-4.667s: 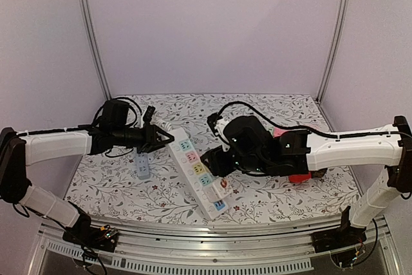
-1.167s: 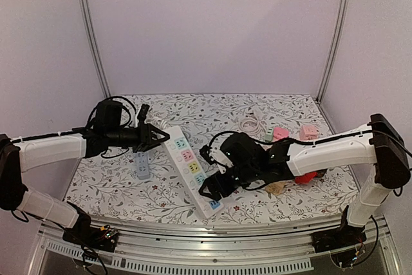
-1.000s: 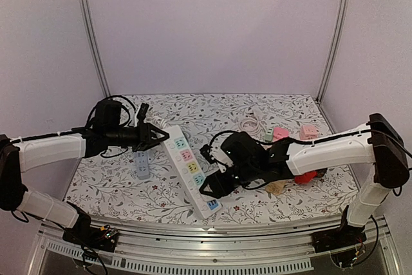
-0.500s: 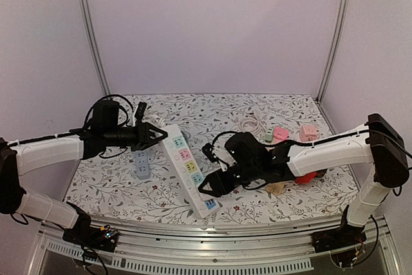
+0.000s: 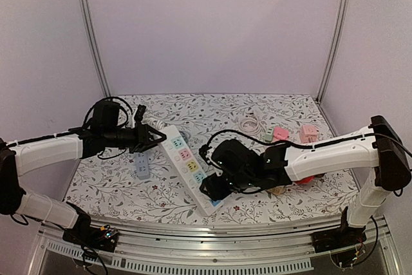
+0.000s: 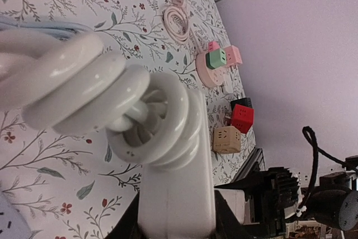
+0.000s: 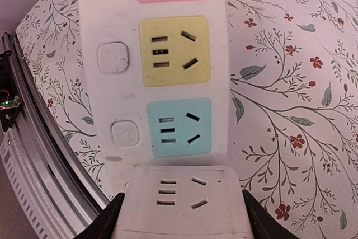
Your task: Pull the plug off the socket
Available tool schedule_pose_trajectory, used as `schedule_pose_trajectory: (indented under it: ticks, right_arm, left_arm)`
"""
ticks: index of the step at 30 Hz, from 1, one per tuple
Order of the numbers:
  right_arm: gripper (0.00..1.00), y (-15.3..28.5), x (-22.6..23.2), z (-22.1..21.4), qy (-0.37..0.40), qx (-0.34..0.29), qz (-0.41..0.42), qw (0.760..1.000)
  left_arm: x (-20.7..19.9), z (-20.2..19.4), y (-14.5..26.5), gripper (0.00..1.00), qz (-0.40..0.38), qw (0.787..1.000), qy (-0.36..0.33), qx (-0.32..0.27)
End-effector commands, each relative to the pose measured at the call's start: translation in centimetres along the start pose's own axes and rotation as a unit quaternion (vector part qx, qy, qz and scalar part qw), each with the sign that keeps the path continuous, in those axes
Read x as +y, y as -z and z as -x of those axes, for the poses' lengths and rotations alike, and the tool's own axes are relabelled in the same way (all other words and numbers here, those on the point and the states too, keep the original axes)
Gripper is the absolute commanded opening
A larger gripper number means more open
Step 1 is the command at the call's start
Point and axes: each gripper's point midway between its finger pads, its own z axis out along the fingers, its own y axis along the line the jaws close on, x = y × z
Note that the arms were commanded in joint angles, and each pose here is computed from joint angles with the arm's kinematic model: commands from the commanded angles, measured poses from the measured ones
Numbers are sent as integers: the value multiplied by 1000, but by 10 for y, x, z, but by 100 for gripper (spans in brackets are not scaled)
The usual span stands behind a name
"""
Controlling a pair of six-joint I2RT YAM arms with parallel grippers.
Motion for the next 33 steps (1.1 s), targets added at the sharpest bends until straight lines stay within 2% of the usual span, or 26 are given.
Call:
schedule_pose_trajectory:
  ticks: [1,8,13,20,28,33]
  right_arm:
    - [24,9,-21,17,-36,-17,-30,999]
    - [24,12,-10,25,-102,-27,102,989]
    - [24,13,-8,28,-108,-29,116,987]
    - [24,13,-16,26,-100,-32,79,991]
    - [24,27,-7,34,-43,-50,12,998]
    - [24,24,-3,32,-10,-32,-29,999]
  left_arm:
    - [35,10,7,0,75,995,-63,-26]
    - [13,4,11,0,24,993,-113,-17]
    - [12,3,14,0,22,992,-119,-17]
    - [22,6,14,0,55,993,-106,-19]
    - [47,5,7,0,98,992,-74,-4]
    - [56,6,4,0,107,993,-52,-3]
